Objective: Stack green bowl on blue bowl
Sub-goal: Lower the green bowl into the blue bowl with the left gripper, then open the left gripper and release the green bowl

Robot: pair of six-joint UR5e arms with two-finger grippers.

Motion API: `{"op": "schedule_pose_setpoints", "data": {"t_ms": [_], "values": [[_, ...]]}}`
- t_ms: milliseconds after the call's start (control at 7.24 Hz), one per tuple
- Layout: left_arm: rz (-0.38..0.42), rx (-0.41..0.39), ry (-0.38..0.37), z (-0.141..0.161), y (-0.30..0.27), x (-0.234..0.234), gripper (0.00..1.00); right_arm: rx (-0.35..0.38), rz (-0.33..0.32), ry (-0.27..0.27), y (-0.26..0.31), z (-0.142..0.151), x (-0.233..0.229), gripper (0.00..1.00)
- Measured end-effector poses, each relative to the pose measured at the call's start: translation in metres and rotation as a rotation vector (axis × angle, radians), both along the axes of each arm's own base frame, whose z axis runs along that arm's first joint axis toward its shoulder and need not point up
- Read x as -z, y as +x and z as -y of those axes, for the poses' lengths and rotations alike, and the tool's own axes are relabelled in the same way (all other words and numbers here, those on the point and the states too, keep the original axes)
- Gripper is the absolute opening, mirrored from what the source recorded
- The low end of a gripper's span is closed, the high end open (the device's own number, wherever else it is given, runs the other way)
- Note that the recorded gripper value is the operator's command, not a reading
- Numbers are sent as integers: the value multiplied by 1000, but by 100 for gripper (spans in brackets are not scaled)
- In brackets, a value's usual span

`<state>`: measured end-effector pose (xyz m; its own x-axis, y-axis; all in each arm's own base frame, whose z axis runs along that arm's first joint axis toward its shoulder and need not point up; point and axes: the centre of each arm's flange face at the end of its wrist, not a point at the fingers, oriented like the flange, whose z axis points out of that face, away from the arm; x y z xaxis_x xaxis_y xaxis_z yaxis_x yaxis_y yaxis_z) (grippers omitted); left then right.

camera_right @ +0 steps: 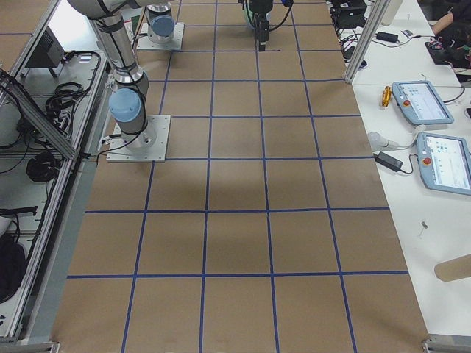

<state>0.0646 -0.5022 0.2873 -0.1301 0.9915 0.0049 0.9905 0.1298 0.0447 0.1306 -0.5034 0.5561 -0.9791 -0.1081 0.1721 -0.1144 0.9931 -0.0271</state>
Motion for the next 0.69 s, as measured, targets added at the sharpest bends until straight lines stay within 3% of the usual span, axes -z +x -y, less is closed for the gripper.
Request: {"op": "schedule_pose_setpoints", "data": {"t_ms": [691], "values": [[10, -13, -25, 2, 1, -13, 81, 1, 0, 0, 0, 0, 0, 100]]}}
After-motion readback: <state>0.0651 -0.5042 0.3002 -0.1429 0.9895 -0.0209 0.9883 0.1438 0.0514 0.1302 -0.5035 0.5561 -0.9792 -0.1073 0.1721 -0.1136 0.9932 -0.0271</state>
